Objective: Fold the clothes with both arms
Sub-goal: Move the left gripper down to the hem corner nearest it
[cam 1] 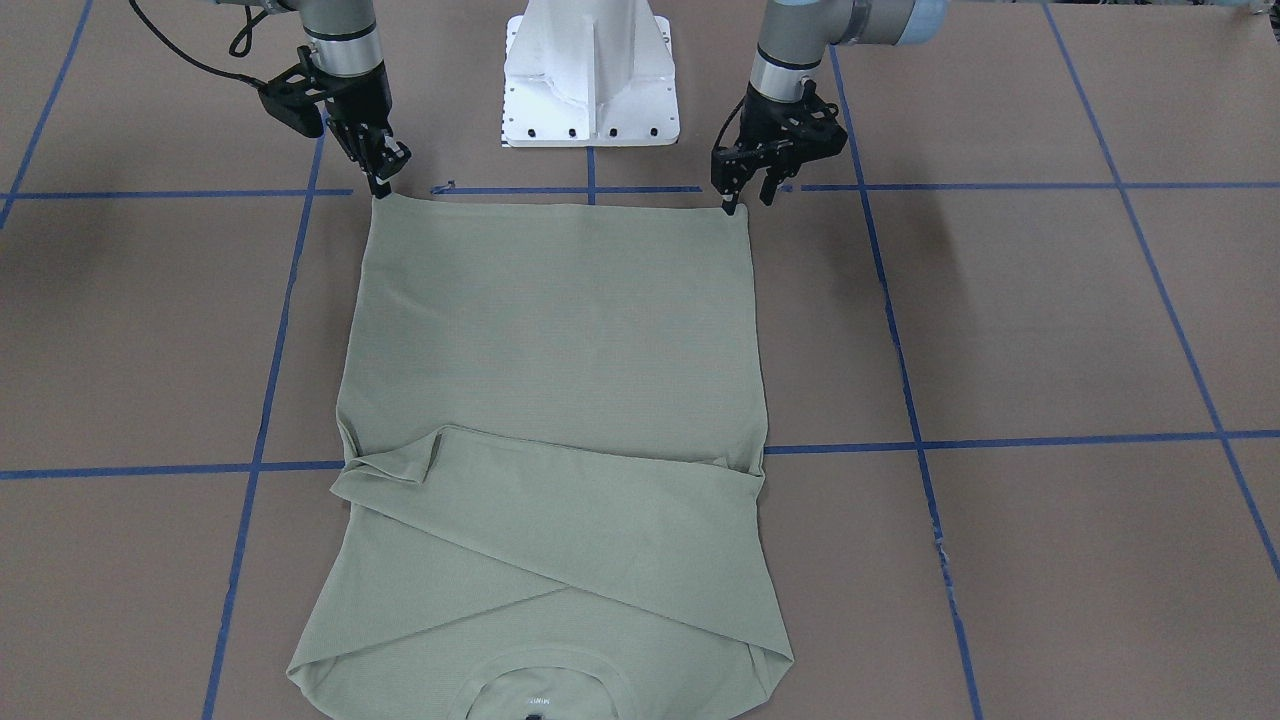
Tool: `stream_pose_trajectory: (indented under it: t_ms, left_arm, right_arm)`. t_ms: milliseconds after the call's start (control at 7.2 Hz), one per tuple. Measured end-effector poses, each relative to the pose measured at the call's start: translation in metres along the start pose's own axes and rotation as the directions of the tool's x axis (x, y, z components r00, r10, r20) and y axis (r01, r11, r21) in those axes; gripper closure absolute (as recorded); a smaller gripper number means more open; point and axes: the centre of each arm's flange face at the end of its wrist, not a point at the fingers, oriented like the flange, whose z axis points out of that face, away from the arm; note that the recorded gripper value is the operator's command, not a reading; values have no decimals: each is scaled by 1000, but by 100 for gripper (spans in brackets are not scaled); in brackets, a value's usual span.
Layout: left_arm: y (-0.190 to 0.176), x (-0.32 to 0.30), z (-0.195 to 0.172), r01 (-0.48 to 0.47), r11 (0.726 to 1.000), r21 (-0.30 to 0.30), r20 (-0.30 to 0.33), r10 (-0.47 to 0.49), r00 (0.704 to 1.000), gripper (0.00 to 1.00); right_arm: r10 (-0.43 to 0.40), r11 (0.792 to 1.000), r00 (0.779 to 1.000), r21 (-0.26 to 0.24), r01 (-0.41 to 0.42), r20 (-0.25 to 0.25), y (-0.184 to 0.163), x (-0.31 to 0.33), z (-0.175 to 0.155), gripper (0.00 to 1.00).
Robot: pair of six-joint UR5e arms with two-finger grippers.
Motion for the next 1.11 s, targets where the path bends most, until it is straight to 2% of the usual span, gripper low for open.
stream_pose_trajectory:
  t_ms: [278,694,833,972,1111]
  left_arm:
    - [5,8,4,-4,1000,-6,-5,4,1000,41]
    - [8,11,13,-12,1000,-6,5,12,1000,43]
    - [7,9,14,-14,1000,-4,9,14,1000,52]
    - [7,8,14,-14,1000,-4,12,14,1000,79]
    - [8,8,14,-14,1000,-5,12,14,1000,100]
  right_arm:
    - [-1,1000,1000,1,1,-1,1,0,1,100]
    - [-4,1000,1000,2,4,-3,2,0,3,100]
    - [-4,1000,1000,2,4,-4,2,1,3,100]
    - [-4,1000,1000,2,4,-4,2,1,3,100]
    - [-5,1000,1000,3,5,-4,2,1,3,100]
